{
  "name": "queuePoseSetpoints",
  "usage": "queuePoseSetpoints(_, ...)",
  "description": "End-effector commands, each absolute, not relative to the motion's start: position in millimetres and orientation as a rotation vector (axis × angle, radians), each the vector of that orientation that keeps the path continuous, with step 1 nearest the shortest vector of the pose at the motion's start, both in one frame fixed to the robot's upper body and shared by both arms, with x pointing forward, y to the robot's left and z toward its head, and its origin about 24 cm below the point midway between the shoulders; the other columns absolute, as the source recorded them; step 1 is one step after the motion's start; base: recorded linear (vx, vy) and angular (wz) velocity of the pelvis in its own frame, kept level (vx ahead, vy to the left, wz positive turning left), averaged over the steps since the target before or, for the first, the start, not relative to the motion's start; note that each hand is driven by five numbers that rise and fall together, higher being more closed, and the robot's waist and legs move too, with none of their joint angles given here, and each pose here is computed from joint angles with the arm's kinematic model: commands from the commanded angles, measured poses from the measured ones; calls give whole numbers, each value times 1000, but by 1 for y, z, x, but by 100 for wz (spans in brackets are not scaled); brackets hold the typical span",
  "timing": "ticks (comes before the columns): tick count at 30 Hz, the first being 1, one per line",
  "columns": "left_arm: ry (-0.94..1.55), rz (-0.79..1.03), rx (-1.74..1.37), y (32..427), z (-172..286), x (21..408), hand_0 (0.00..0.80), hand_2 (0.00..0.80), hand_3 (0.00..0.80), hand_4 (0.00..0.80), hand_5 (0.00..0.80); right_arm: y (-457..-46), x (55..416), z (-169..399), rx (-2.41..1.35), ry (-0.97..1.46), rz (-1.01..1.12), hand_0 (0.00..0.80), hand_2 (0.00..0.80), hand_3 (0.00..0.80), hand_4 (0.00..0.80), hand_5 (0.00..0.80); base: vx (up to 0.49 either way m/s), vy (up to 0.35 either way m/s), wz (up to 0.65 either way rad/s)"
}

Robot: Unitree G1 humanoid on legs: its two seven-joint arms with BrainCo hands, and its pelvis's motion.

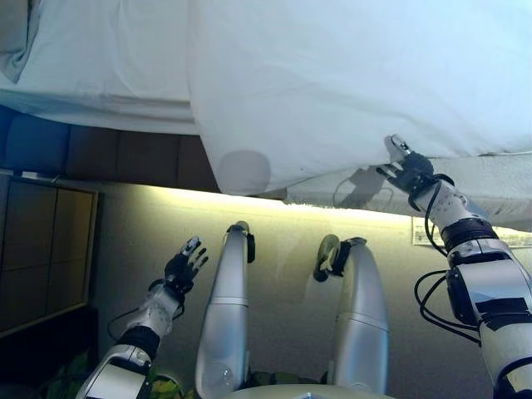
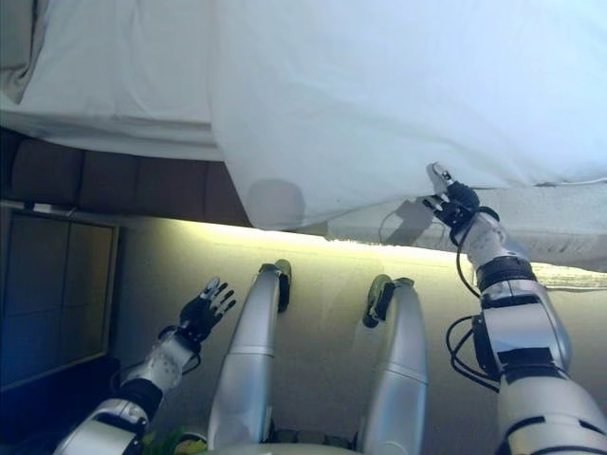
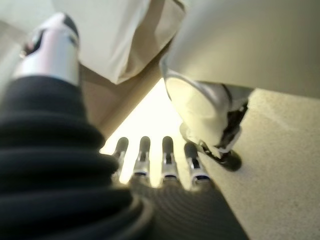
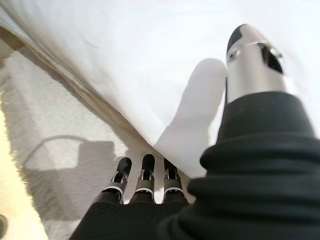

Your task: Make the bed neatly

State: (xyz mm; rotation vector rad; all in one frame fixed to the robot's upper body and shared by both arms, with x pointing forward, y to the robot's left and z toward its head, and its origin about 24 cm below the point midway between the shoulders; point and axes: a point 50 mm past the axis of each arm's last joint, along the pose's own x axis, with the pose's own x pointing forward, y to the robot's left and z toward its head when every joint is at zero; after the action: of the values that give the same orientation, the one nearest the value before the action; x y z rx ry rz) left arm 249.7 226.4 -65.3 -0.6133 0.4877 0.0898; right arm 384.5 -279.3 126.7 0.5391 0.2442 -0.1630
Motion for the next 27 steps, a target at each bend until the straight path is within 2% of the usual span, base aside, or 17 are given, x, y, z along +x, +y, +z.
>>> queuePoseSetpoints(1, 471, 117, -612, 236, -72, 233, 0, 0, 0, 0, 0, -297, 388, 170, 501, 108, -182, 0, 0, 0, 0, 0, 11, -17, 3)
queuePoseSetpoints(7, 467, 114, -614, 238, -72, 230, 0, 0, 0, 0, 0, -301, 391, 200, 468, 10, -164, 0, 0, 0, 0, 0, 0, -3, 0)
queuePoseSetpoints(8, 468, 109, -611, 238, -72, 230, 0, 0, 0, 0, 0, -301, 392, 204, 459, -15, -161, 800, 800, 800, 800, 800, 0, 0, 0)
queuePoseSetpoints(14, 466, 63, -583, 231, -69, 233, 0, 0, 0, 0, 0, -287, 395, 201, 466, 1, -78, 800, 800, 800, 800, 800, -20, -8, 3)
queuePoseSetpoints(27, 460, -86, -482, 200, -57, 253, 0, 0, 0, 0, 0, -264, 394, 150, 464, 148, -12, 800, 800, 800, 800, 800, 7, 7, -5)
